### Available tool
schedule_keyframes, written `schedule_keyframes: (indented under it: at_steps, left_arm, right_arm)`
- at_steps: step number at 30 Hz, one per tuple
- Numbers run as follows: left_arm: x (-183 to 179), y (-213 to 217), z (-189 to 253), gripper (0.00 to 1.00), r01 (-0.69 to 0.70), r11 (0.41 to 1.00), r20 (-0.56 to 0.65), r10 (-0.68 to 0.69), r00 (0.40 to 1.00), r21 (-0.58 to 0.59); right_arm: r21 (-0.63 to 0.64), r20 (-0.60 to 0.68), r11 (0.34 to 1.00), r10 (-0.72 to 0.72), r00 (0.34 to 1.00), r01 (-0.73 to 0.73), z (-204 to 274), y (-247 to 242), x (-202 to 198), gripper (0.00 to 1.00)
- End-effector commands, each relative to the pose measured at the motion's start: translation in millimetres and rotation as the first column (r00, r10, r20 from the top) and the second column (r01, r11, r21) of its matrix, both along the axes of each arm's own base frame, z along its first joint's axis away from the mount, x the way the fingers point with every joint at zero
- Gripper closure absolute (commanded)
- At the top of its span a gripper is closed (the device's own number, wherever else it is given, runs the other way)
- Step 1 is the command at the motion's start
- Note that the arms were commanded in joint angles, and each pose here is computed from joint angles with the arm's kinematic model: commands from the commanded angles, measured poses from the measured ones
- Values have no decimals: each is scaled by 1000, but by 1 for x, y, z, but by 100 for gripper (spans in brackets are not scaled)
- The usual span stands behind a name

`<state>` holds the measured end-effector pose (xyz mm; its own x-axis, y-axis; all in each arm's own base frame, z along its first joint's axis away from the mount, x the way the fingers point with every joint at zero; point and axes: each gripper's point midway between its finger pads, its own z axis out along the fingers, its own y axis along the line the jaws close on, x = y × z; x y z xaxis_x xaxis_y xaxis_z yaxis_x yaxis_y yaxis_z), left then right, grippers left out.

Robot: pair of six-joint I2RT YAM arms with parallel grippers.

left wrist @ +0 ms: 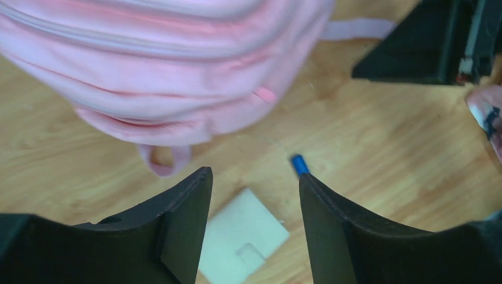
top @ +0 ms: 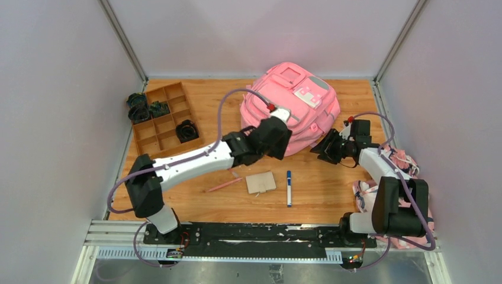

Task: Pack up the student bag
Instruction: Zip the student bag at the center of the board.

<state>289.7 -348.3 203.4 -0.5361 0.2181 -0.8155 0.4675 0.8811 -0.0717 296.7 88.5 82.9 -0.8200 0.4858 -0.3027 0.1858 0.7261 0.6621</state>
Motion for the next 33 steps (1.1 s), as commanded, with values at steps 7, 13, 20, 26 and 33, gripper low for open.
schedule_keyframes:
  at_steps: [7,13,20,26,33]
  left_arm:
    - [16,-57,-64,34,-339,923,-118,322,939,-180]
    - [29,-74,-92,38,-375,926,-102,369,924,-48]
    - [42,-63,-100,41,-470,882,-20,470,882,-23]
    - [46,-63,-106,42,-520,854,-18,520,854,-19]
    - [46,-66,-124,47,-555,832,-4,555,832,-4]
  right_arm:
    - [-45,77,996,-76,994,79,30,-14,0,43]
    - [-69,87,993,-90,992,96,33,-23,-16,42]
    - [-56,74,996,-63,995,67,29,-19,-21,42]
    - [-47,76,998,-48,996,52,28,-17,-22,42]
    - [-27,101,998,-45,994,48,33,-13,-25,42]
